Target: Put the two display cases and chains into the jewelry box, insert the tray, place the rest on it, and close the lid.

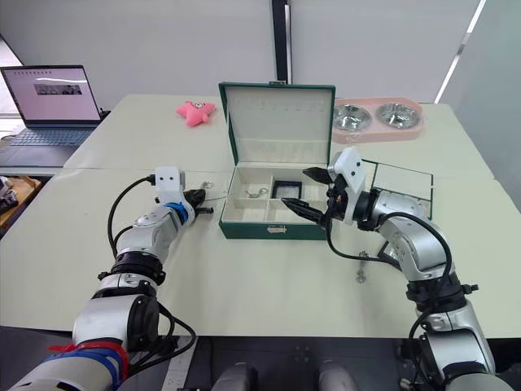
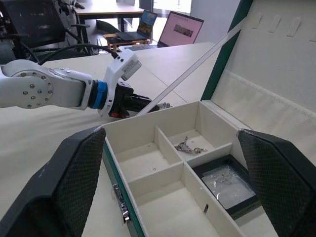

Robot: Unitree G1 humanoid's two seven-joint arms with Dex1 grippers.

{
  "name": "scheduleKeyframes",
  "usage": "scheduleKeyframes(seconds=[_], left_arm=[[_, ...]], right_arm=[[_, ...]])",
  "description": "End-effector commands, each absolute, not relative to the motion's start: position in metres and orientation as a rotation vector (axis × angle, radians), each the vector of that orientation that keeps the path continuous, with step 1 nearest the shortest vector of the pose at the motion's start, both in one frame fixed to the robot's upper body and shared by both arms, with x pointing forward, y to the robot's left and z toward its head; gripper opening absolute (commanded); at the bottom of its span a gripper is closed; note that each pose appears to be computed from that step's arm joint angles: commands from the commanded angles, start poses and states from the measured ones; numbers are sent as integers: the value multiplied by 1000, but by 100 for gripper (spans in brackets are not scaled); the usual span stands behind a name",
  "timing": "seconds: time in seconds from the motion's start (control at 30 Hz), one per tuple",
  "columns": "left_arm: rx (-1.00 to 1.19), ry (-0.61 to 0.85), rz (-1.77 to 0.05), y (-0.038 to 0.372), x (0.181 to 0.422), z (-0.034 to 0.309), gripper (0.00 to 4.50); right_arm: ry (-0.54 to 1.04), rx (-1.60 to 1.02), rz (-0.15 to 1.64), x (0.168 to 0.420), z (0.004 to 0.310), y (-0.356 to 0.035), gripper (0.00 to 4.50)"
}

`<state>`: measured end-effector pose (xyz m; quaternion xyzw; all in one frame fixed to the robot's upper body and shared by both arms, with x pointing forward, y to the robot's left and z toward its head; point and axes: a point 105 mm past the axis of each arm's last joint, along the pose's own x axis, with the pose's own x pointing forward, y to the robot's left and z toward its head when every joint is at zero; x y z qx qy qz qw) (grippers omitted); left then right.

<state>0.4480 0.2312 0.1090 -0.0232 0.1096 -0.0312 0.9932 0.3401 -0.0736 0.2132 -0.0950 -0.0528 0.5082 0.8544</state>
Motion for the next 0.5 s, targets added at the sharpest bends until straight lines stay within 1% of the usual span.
scheduleKeyframes(seconds=[0.03, 0.2, 0.4, 0.5], left_arm=[[-52, 280, -66, 230, 444, 92, 2], [-51, 269, -73, 229, 444, 93, 2], [-59, 191, -90, 231, 445, 113, 2], [-64, 165, -98, 235, 439, 124, 2]], right_arm=[[-167, -215, 1055, 338, 227, -79, 450], [-167, -214, 1053, 338, 227, -80, 450], [-178, -216, 1040, 340, 229, -82, 450], [-190, -214, 1053, 339, 232, -81, 450]])
